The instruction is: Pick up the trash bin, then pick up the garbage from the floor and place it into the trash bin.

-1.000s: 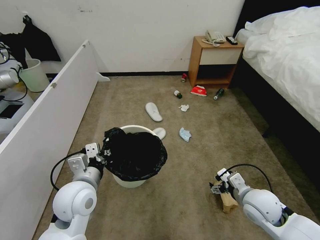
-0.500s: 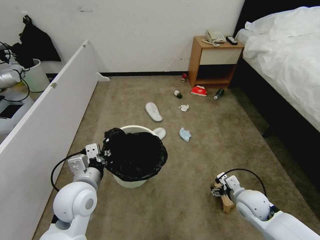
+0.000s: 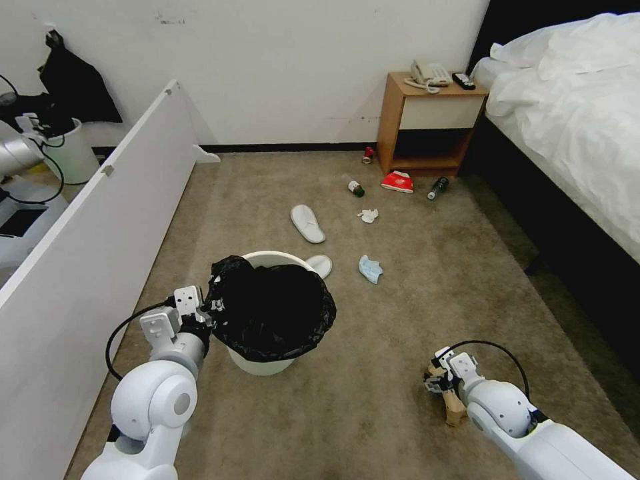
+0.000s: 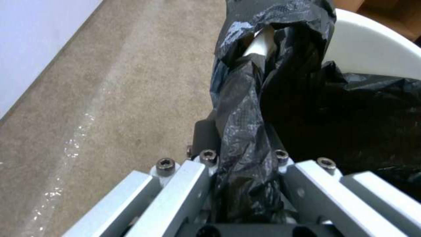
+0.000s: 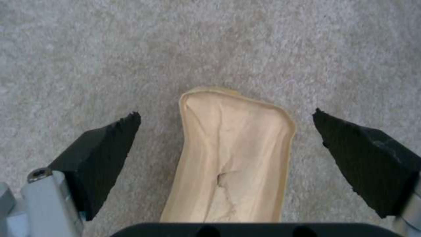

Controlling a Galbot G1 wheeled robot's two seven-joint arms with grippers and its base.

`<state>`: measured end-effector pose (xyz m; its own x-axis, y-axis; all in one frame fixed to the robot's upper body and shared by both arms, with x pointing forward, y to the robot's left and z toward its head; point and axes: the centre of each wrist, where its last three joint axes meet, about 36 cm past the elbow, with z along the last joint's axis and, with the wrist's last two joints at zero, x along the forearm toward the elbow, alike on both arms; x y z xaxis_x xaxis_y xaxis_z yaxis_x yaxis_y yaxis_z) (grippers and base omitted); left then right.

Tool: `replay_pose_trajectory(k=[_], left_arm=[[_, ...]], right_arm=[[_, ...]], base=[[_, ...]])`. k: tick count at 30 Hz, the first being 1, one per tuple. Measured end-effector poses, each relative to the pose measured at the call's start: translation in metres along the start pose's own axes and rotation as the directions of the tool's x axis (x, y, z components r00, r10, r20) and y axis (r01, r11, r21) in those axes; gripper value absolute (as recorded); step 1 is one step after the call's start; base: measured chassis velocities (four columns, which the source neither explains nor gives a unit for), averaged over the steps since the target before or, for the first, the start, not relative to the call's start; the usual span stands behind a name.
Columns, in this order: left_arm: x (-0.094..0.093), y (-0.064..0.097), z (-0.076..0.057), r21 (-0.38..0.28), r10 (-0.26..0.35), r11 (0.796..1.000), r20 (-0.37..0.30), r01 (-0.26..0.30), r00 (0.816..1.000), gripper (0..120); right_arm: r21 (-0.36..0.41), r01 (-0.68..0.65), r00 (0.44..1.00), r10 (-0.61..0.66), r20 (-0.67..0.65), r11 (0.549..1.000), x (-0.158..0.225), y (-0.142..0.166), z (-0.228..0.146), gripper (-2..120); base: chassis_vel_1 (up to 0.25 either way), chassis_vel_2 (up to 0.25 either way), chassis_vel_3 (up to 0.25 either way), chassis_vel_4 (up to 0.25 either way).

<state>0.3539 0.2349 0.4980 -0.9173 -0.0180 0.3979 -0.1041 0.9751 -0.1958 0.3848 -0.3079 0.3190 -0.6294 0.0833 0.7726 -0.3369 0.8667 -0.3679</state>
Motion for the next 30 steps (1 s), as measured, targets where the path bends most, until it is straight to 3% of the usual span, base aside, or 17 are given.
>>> replay_pose_trajectory(k=[30], left_arm=[[0.0, -0.002, 0.0, 0.006, 0.002, 1.0, 0.005, -0.002, 1.0, 5]], right_arm=[[0.03, -0.014, 0.999, 0.016, -0.051, 0.999, -0.014, 0.011, 0.028, 99]], base=[[0.0, 0.0, 0.0, 0.0]])
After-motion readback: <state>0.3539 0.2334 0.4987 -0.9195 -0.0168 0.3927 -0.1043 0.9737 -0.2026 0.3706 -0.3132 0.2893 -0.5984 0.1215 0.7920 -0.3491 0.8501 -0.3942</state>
